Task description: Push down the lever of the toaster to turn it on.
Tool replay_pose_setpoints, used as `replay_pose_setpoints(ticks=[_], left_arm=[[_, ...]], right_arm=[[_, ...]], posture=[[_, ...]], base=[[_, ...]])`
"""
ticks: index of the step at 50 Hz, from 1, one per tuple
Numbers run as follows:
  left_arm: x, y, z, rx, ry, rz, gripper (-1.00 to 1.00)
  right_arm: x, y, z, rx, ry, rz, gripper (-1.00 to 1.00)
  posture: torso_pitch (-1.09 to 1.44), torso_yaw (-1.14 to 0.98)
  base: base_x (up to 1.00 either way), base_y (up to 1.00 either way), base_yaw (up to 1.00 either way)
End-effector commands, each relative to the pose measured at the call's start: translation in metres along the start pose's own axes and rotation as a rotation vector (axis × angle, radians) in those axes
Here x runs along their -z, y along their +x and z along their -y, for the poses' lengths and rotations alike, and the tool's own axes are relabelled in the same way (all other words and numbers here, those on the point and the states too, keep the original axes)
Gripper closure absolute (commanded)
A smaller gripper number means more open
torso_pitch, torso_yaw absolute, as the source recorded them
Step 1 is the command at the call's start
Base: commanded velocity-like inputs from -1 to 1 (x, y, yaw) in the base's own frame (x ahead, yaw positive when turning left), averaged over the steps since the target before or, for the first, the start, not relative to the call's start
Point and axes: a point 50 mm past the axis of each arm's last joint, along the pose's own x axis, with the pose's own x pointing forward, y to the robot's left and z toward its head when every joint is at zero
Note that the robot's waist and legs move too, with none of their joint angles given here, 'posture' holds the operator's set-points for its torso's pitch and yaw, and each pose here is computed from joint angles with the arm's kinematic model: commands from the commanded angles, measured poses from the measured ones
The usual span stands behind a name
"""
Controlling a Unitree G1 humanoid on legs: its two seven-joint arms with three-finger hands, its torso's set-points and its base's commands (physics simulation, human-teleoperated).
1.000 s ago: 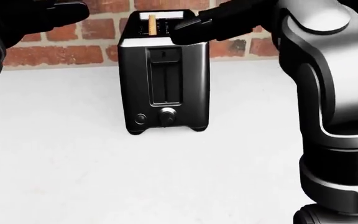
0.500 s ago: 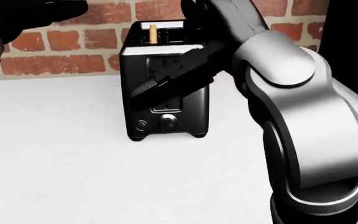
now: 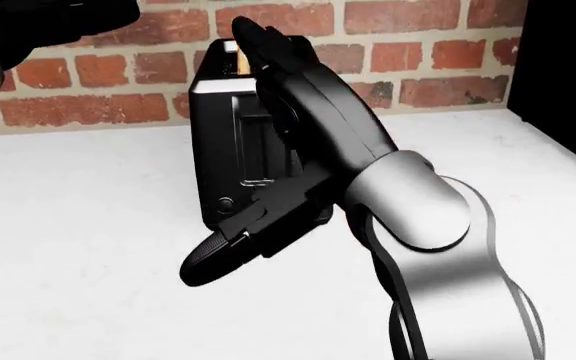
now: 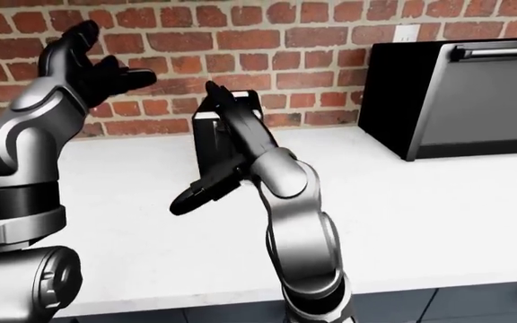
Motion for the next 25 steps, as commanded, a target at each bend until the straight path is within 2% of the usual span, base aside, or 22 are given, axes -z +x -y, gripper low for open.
replay_pose_setpoints(ticks=[1,11,25], left_arm=[[-0.023,-0.003,0.003,0.013,-0.004,0.094,-1.0],[-0.023,-0.003,0.004,0.014,-0.001,0.097,-1.0],[-0.02,-0.003,0.005,0.019,0.002,0.095,-1.0]], right_arm=[[-0.009,-0.002,0.003,0.025,-0.022,0.067,-1.0],[0.001,0.003,0.0,0.016,-0.008,0.051,-1.0],[-0.001,0.019,0.01,0.026,-0.001,0.037,-1.0]], posture=[[-0.5,0.0],[-0.5,0.0],[-0.5,0.0]], base=[[0.0,0.0,0.0],[0.0,0.0,0.0],[0.0,0.0,0.0]])
